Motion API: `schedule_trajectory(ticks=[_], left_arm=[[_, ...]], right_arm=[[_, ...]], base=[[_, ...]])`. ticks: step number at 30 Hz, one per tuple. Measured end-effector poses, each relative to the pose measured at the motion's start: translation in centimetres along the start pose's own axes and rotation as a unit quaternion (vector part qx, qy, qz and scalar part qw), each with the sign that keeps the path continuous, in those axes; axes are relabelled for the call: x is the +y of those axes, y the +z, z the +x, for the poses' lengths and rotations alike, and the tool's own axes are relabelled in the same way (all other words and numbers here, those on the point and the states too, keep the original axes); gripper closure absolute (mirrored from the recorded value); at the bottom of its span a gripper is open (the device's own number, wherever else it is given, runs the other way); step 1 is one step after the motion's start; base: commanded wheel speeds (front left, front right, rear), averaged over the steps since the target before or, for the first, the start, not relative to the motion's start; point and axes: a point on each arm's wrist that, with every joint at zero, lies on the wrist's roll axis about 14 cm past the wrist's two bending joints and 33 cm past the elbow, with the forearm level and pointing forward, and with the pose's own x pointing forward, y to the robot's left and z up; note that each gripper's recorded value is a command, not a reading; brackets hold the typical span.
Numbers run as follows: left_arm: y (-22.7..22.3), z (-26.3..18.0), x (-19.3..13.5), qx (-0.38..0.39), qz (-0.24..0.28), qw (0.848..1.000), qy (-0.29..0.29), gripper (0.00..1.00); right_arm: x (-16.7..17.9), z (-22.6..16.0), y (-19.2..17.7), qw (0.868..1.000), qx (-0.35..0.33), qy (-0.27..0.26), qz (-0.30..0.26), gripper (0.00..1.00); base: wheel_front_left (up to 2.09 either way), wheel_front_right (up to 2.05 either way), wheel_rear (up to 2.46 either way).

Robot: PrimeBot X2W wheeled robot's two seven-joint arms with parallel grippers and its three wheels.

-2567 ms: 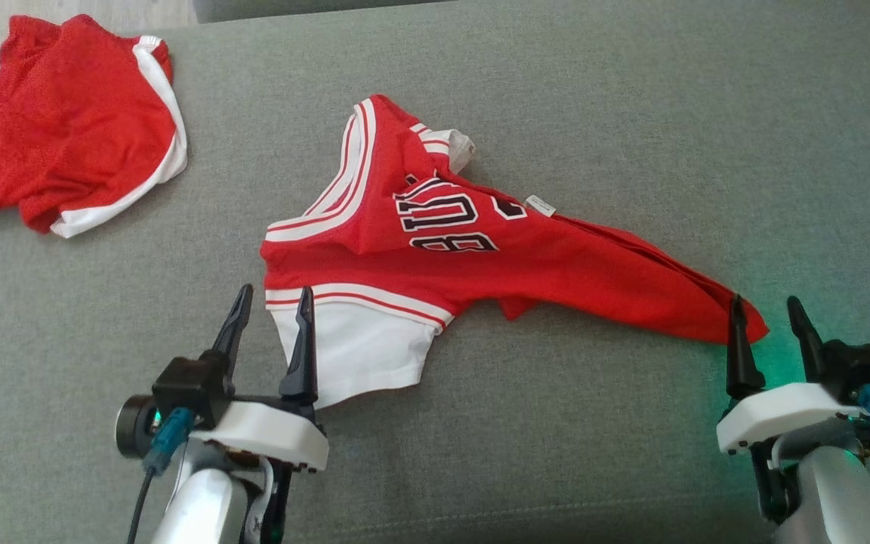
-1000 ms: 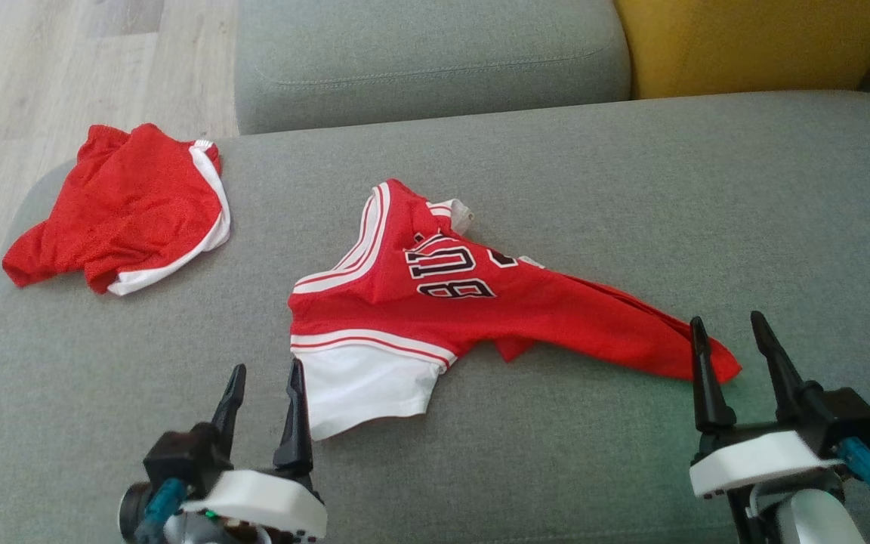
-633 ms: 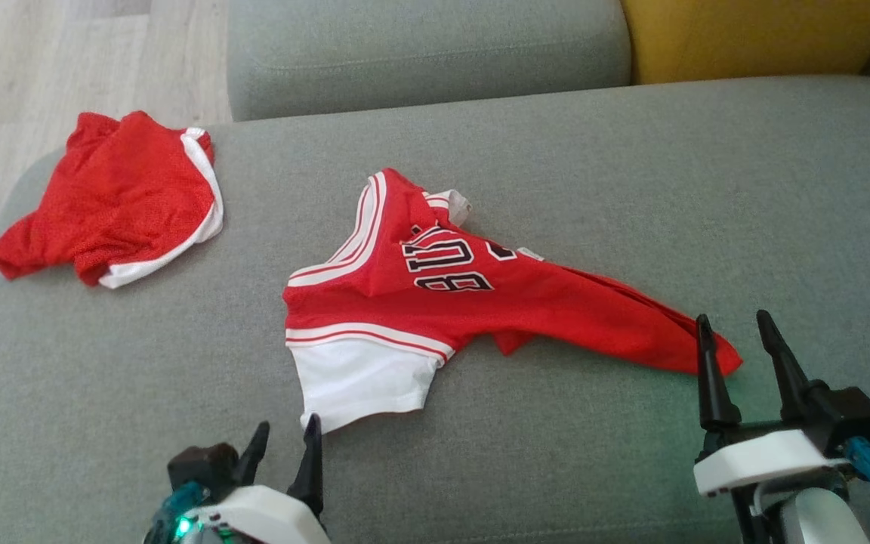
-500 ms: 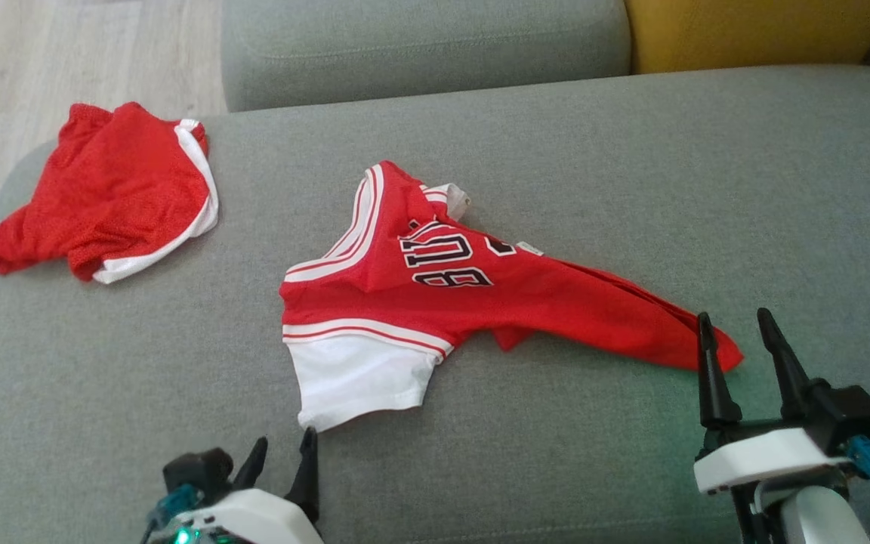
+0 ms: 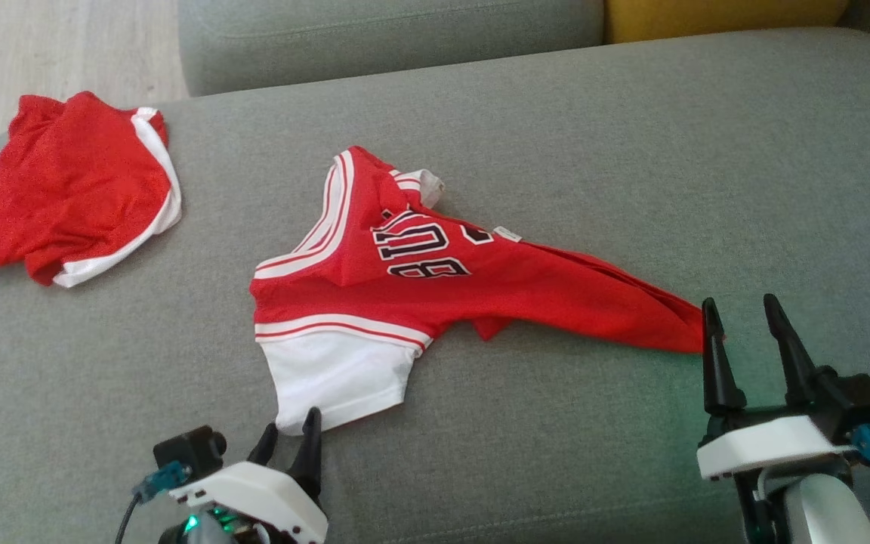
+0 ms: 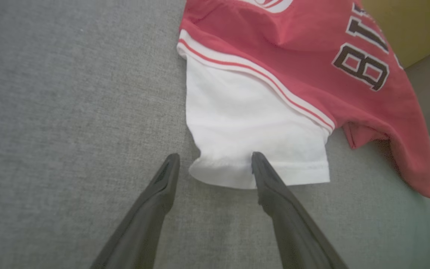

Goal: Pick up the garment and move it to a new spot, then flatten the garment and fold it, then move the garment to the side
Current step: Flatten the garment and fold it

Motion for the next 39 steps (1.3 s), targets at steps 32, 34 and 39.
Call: schedule_trajectory(ticks=[32, 34, 39], left_arm=[[6.2, 0.0, 1.4, -0.114, -0.013, 0.993, 0.029, 1.00], [6.2, -0.1, 1.4, -0.115, -0.015, 0.993, 0.029, 1.00], [6.5, -0.3, 1.3, -0.120, -0.016, 0.992, 0.029, 1.00]], right_arm=[[-1.2, -0.1, -8.9, 0.986, 0.165, -0.026, 0.023, 0.00], [-1.0, -0.2, -9.7, 0.983, 0.181, -0.024, 0.024, 0.00], [-0.5, 0.2, -10.8, 0.979, 0.202, -0.019, 0.027, 0.05]], base=[[0.00, 0.00, 0.00], [0.00, 0.00, 0.00], [0.00, 0.00, 0.00]])
